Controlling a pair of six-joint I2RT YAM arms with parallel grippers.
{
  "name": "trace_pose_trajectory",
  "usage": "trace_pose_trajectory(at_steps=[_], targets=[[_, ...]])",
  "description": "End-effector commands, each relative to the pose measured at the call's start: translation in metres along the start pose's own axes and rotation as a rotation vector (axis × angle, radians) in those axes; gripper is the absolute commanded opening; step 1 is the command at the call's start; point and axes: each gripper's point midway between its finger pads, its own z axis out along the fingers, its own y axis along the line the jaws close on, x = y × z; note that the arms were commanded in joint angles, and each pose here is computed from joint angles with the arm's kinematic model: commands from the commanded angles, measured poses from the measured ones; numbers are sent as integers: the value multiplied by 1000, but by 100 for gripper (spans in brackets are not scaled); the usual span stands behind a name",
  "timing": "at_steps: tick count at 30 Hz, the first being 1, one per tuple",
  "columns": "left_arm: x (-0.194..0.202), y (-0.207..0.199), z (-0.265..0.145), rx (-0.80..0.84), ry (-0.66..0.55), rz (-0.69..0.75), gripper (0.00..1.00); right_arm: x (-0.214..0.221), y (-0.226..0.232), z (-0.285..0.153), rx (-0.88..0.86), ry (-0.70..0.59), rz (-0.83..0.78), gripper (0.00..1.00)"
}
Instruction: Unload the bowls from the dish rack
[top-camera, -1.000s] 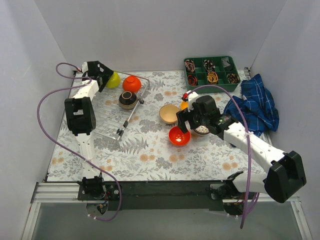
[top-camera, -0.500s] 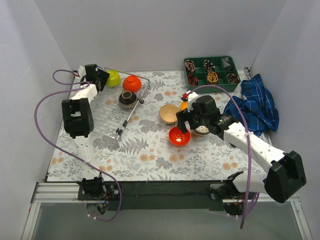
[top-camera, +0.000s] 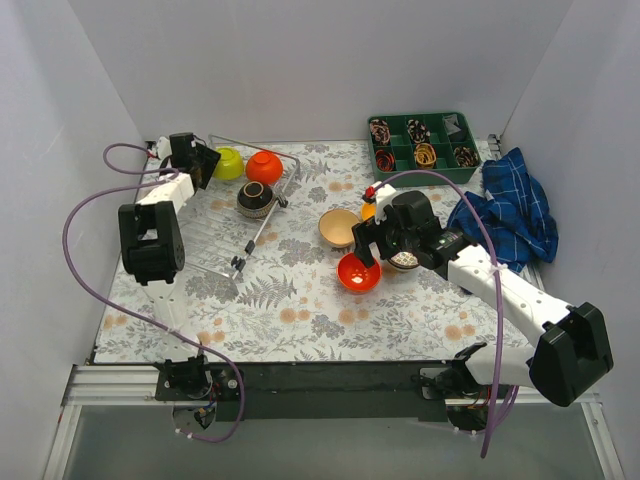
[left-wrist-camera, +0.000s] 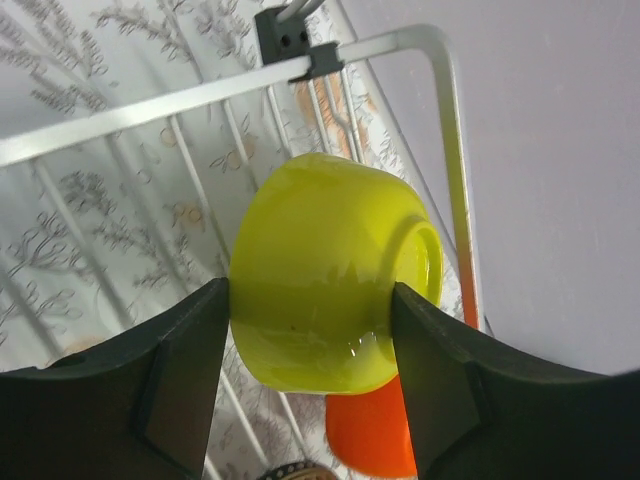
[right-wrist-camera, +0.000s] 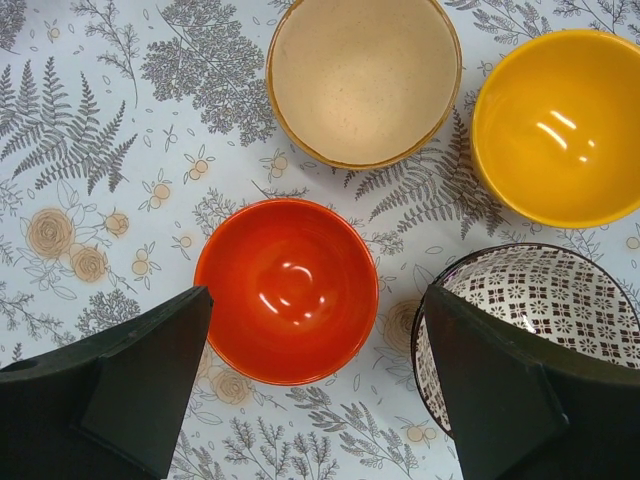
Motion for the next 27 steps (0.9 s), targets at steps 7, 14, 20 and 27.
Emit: trace_pose_trajectory(at_steps=[7,14,20,27], targets=[[-34,-31,-59,86,-81,52,24,-12,5,-13,-25,-58,-14,95],[-58,-42,-95,101,-160,173,15,-17,9,-21,-39,-87,-13,95],[-70,-48,-129,119,-195,359,13,-21,12,-30,-51,-102,-13,95],[-61,-77,-189,232,-230,726,13,-27,17,-44,-63,-103,-10,95]])
